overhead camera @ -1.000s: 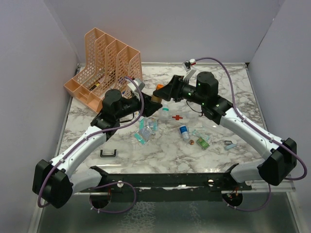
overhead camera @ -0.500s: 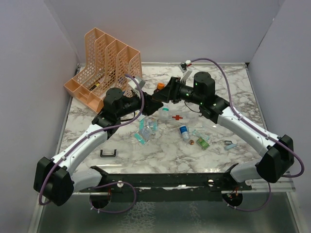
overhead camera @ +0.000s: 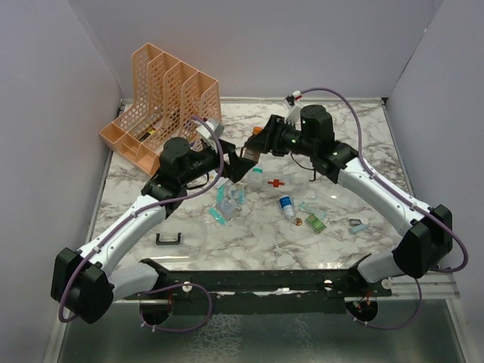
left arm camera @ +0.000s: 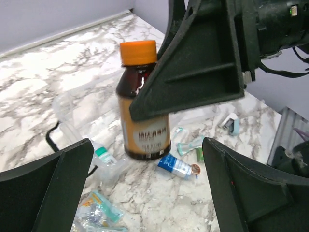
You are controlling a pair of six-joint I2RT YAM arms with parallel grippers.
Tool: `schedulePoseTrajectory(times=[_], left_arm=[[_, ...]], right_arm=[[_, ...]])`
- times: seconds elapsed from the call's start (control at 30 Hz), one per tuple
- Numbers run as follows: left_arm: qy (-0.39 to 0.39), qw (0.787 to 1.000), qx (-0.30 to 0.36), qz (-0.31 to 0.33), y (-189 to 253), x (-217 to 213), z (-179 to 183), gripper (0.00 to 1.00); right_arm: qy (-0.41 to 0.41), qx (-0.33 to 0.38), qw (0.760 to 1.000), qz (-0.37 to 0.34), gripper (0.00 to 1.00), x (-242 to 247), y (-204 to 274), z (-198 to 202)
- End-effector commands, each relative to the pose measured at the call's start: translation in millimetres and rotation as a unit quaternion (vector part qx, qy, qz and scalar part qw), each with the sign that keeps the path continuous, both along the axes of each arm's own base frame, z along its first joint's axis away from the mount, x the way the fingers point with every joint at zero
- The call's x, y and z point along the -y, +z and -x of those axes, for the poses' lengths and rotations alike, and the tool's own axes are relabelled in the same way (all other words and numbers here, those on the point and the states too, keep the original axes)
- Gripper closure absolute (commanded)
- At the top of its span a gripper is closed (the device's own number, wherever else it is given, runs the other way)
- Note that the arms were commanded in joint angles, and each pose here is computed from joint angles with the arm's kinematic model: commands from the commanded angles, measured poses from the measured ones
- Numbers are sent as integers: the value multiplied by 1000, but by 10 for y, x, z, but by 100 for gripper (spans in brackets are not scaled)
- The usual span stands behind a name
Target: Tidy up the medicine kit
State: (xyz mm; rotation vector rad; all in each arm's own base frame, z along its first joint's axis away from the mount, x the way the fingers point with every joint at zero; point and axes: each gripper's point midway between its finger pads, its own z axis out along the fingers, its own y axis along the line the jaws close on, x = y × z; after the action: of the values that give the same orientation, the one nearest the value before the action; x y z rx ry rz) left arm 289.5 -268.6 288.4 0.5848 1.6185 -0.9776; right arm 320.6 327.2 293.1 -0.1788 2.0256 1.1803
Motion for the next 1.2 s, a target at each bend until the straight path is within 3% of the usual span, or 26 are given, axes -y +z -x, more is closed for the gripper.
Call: schedulePoseTrajectory(times=[0.0, 0.3, 0.47, 0.67, 1.17], left_arm=[[66, 997, 30, -14, 84, -199, -117, 1], [251, 962, -106, -15, -173, -666, -444, 1], [269, 950, -154, -41, -406, -805, -476, 1], [284, 932, -226, 1, -663, -1089, -500, 1], [275, 934, -229, -8, -801, -1122, -440, 2]], right_arm=[[-67, -17, 997, 26, 74, 361, -11, -292], [-142, -103, 977, 121, 74, 1010, -616, -660], [-128, -140, 966, 175, 74, 1064, -972, -741], [-88, -175, 963, 187, 74, 931, -1310, -804], [-35, -249, 946, 206, 74, 689, -1876, -740]])
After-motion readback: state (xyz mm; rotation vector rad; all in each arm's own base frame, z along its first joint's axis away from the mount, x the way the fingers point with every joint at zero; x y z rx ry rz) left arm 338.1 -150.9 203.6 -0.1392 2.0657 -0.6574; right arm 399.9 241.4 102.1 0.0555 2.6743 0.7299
